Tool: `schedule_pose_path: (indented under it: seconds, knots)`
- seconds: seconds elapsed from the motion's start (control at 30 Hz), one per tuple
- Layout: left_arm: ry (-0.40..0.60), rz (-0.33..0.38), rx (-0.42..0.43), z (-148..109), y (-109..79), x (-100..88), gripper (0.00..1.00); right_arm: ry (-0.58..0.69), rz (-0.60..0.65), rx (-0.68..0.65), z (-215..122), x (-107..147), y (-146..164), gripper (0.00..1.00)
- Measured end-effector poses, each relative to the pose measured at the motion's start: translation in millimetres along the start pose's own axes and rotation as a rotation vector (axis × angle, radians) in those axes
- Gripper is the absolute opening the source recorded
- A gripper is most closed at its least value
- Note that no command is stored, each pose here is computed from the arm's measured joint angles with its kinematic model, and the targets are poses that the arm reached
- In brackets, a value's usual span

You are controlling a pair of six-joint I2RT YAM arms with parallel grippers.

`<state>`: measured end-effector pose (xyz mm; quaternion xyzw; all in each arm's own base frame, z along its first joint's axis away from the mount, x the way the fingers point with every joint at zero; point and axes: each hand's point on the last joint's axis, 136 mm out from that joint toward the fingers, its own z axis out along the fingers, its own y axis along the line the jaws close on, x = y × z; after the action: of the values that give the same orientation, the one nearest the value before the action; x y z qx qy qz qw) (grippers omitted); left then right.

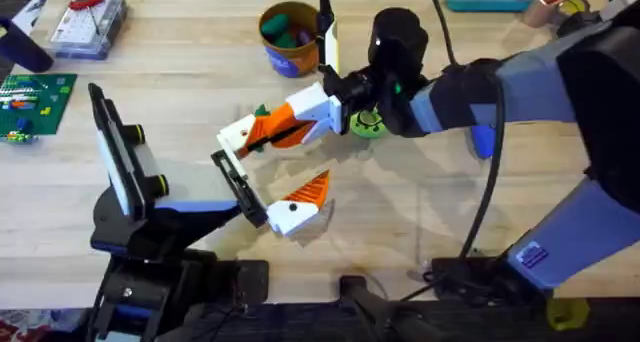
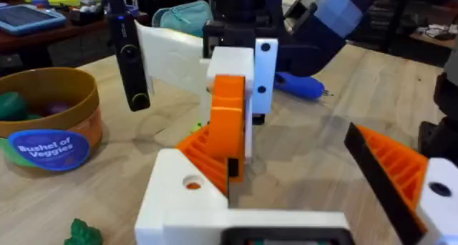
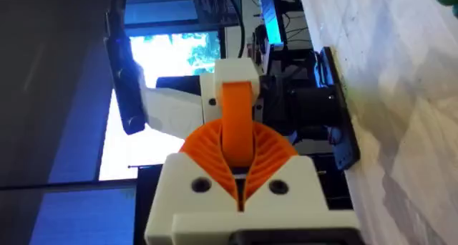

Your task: Pick up the gripper from the table and insert it into the empty holder that is missing its gripper. Then pick up a screw, insert it into the mounting hole, and use the screwdriver to tighten it. Finally, clean up the table by picking up the vegetable and placing it into the bucket.

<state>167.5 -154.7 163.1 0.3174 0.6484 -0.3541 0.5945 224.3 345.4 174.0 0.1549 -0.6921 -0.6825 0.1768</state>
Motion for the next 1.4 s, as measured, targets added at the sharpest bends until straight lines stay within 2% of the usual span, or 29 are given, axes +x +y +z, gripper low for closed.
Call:
schedule_pose_path:
  seconds: [0.97,1.0,1.03,1.2,1.23,1.27,1.4]
  knots:
    - [0.0,0.0,0.002,0.0,-0.4,0.1,0.987,0.003,-0.001,0.0,0.1,0.3,0.2,0.01]
    - [0.0,0.0,0.002,0.0,-0.4,0.0,0.987,0.003,0.0,0.0,0.1,0.4,0.1,0.04]
    - [0.0,0.0,0.004,0.0,-0.6,0.0,0.987,0.004,0.002,0.0,0.2,0.6,0.0,0.13]
    - [0.005,-0.006,0.066,0.0,-11.7,1.3,0.987,0.03,-0.019,-0.001,9.4,4.1,3.4,0.906]
    - [0.006,-0.006,0.07,0.0,-12.4,1.4,0.987,0.031,-0.025,-0.001,9.7,4.2,3.7,0.97]
    - [0.006,-0.007,0.075,-0.1,-13.2,1.5,0.987,0.03,-0.026,-0.001,8.9,3.9,3.9,0.99]
    - [0.007,-0.008,0.086,-0.3,-15.1,1.7,0.987,0.002,-0.026,-0.002,-2.7,-2.3,4.2,0.995]
